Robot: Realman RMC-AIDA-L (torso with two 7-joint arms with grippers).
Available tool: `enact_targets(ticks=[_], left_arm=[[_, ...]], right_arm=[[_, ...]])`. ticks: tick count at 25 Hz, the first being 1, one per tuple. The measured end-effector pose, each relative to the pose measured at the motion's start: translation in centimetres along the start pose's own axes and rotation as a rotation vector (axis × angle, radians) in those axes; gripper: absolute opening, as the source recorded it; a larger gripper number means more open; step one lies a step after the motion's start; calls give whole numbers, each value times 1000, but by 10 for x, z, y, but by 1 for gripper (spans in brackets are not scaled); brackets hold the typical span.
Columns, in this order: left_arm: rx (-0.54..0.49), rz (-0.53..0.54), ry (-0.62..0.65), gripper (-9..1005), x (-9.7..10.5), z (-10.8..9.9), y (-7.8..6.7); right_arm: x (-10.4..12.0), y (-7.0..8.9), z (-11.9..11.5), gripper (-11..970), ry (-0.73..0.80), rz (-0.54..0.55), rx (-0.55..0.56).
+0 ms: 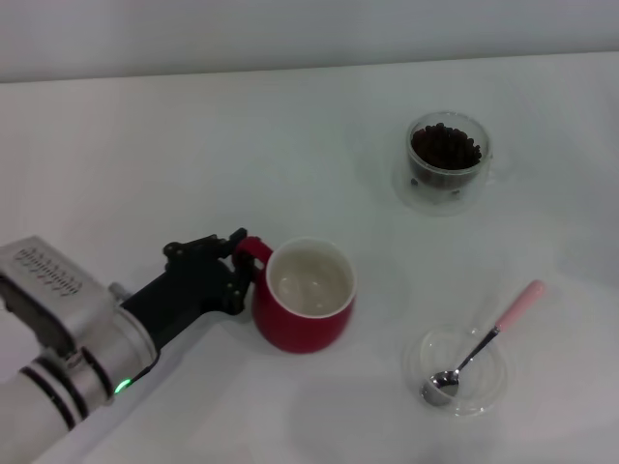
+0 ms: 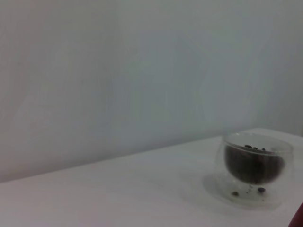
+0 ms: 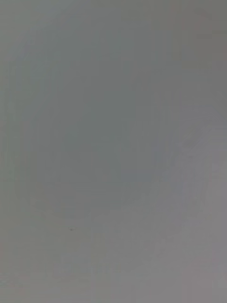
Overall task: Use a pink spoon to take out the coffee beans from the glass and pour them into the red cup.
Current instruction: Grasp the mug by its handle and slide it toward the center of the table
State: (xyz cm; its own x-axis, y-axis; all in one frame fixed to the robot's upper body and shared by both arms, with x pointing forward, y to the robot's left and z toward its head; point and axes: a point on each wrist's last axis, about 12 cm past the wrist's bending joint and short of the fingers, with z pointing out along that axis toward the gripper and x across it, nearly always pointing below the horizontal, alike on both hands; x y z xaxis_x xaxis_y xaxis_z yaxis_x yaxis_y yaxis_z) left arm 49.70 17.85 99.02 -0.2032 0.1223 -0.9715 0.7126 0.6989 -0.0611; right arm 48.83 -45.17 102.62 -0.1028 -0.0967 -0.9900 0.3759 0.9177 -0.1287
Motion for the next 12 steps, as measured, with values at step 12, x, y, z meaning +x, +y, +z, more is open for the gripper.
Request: enact_targets(ticks=[12], left_arm=[[36,11,1,152,-8,13,-5]], right_arm=[[1,-1,-1,790,2,1,6]])
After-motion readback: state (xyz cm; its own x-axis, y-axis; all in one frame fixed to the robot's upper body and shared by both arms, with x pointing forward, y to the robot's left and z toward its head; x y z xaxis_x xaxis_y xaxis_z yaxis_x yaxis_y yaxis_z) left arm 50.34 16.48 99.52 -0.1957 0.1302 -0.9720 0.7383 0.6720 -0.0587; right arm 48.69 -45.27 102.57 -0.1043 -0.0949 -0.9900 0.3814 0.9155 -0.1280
